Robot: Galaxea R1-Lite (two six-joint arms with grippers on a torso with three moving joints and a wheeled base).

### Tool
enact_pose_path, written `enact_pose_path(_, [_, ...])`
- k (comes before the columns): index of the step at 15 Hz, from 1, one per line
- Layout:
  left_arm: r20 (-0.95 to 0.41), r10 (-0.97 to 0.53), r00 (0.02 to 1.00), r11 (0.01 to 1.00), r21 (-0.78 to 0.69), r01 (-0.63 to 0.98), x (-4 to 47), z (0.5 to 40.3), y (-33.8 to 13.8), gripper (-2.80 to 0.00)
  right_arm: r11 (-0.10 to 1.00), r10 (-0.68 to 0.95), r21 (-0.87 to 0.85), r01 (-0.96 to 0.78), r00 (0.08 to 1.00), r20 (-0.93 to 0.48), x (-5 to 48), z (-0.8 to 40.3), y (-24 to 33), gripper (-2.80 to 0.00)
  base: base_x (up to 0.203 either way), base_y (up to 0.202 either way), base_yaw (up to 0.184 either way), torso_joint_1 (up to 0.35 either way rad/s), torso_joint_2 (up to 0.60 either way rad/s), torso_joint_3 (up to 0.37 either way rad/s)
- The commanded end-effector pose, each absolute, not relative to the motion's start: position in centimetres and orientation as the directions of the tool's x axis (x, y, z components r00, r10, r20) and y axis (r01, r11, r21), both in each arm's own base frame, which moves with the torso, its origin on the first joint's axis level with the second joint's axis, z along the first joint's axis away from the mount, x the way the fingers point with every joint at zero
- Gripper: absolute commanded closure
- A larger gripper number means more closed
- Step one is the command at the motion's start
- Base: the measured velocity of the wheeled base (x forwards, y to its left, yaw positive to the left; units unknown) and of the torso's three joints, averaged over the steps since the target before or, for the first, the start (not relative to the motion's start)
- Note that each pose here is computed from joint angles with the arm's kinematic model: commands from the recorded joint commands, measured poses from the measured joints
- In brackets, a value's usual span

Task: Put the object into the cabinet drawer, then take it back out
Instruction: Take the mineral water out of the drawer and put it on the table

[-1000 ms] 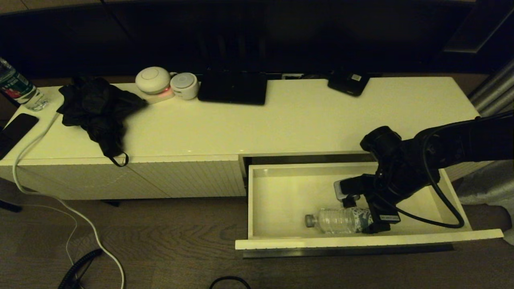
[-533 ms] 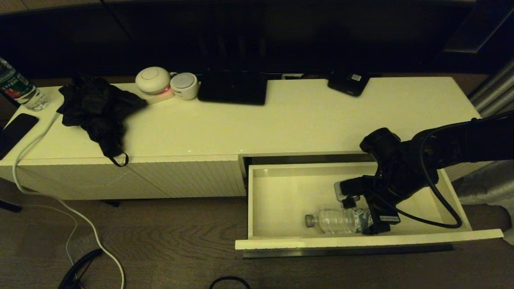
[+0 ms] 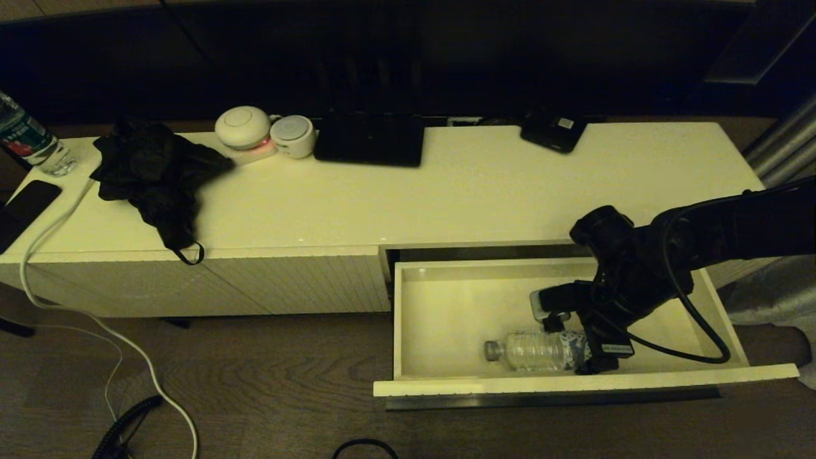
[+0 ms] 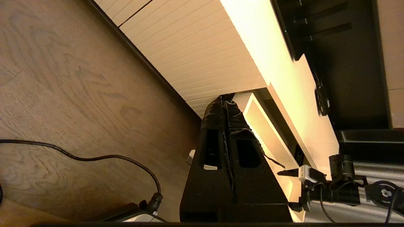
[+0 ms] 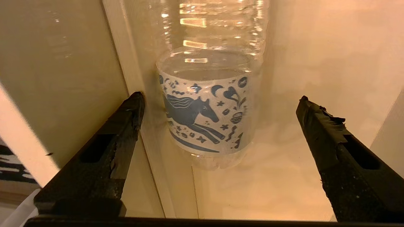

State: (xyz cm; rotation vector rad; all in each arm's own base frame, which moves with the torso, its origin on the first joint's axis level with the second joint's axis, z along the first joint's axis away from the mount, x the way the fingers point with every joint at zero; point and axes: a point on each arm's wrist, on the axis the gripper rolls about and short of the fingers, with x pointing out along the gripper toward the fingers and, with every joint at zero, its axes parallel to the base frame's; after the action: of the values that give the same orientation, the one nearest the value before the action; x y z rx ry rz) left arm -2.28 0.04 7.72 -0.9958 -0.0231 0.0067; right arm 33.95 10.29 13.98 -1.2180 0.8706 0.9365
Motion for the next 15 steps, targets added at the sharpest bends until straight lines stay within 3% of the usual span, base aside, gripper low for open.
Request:
enact_pose_path(1, [0.018, 0.017, 1.0, 0.539, -0.842, 0.006, -2.29, 7.72, 0.04, 0.0, 0.088, 0.113, -0.36, -0.929, 0.368, -0.923, 34.14, 13.73, 10.36, -2.8, 0.0, 0.0, 0.0, 0.0, 0.0, 0.0])
enact_pose_path(15, [0.018, 0.017, 1.0, 0.539, -0.842, 0.006, -2.29, 7.72, 0.04, 0.0, 0.085, 0.114, -0.337, -0.938, 0.345, -0.932, 34.5, 12.85, 10.53, -2.8, 0.0, 0.0, 0.0, 0.0, 0.0, 0.0])
